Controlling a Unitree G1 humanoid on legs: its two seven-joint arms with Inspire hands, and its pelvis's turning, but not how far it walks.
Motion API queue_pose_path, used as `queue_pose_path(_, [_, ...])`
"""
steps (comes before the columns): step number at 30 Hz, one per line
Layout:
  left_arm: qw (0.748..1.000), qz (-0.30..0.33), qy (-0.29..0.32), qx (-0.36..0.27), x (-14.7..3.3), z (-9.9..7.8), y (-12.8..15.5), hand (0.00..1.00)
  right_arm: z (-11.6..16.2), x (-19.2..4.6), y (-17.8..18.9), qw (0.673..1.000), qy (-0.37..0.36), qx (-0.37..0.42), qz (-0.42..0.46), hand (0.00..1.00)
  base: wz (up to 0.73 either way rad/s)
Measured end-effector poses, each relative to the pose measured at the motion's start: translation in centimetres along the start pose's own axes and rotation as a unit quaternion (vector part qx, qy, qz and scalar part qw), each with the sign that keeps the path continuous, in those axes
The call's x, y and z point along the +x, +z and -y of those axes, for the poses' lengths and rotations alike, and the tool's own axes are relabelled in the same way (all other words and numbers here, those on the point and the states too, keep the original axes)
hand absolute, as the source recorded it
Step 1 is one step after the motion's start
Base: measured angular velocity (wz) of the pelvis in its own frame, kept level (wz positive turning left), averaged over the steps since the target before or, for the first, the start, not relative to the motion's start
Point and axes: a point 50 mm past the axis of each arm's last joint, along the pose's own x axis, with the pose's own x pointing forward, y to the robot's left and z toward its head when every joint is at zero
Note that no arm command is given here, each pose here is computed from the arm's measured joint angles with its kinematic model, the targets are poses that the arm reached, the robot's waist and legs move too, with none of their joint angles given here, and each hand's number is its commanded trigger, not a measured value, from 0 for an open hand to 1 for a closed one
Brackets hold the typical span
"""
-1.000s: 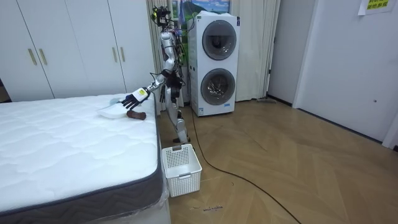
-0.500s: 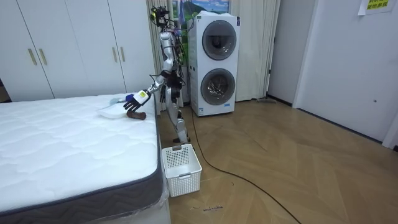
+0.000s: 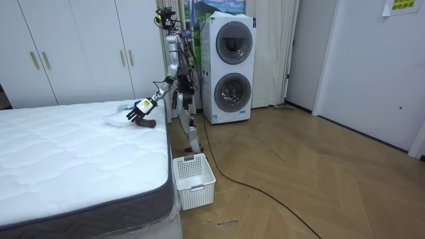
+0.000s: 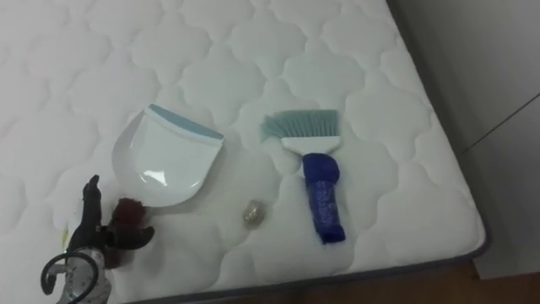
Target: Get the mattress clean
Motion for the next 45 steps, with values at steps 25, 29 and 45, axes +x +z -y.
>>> queue_pose_path(25, [0.997, -0.072, -0.031, 0.028, 1.0, -0.3, -1.4, 1.00, 0.2, 0.3, 1.3, 1.000, 0.000, -0.022, -0.003, 0.00, 0.00])
queue_pose_path(29, [0.996, -0.084, -0.012, 0.036, 1.9, -1.8, -1.3, 1.00, 0.2, 0.4, 1.3, 1.000, -0.002, -0.026, -0.005, 0.00, -0.02])
queue_pose_path(45, [0.985, -0.142, -0.066, 0.069, 0.4, -0.6, -3.9, 1.00, 0.3, 0.6, 2.8, 0.999, -0.022, -0.034, 0.013, 0.00, -0.14])
